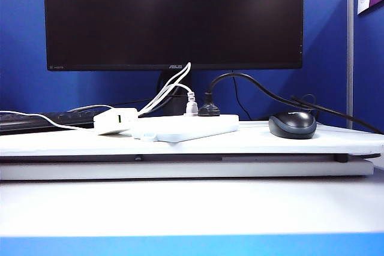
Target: Unplug the white charger from the socket, then place it next to the socket.
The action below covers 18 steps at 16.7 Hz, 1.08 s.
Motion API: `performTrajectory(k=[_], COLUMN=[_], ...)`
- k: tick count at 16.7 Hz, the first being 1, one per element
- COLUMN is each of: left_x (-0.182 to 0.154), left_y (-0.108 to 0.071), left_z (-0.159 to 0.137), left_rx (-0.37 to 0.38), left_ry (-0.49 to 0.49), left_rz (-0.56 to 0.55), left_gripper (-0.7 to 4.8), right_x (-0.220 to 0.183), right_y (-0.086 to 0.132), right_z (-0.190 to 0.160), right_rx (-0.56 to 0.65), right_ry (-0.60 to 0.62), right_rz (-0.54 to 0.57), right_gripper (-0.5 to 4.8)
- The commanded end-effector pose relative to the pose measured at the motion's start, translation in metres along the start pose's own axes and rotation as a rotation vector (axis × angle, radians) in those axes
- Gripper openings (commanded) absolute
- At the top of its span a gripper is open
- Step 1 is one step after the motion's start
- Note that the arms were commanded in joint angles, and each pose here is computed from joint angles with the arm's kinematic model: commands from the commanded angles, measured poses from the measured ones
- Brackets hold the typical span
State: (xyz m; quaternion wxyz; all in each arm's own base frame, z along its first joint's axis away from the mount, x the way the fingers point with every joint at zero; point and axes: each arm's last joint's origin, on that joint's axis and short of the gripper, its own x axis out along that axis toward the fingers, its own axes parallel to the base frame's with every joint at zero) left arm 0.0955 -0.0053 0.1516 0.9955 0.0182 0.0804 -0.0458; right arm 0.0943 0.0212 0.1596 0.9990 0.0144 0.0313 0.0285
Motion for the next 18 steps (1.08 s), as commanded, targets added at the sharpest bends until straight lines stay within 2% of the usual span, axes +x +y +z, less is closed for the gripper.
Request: performTrajectory(k=[1,3,5,10,18], left_x=[0.0,0.0,0.0,0.0,0.0], left_y=[0.007,0.007,0.007,0.007,0.007], left_z=[-0.002,-0.002,-0.002,-0.002,-0.002], left_rx=[-0.003,-0.003,-0.003,-0.003,-0.003], left_ry=[0.005,0.005,0.004,0.005,0.004], left_rz=[0.087,0.087,0.088,0.088,0.087], left_gripper=[-0.05,-0.05,-0.04,-0.05,-0.05], right_x=[0.0,0.0,0.0,0.0,0.0], right_y=[-0.002,-0.002,-0.002,0.002,0.002], right_z=[0.0,0.0,-0.008,-0.011,-0.01], right_rx=[0.007,0.006,-0.01,-0.01,-0.009], right_ry=[-0.01,-0.007,0.068,0.11,0.101], right_rz=[-0.019,-0.019,-0.018,0.13,0.135], right_gripper=[-0.01,-0.01,-0.01,-0.01,-0.01])
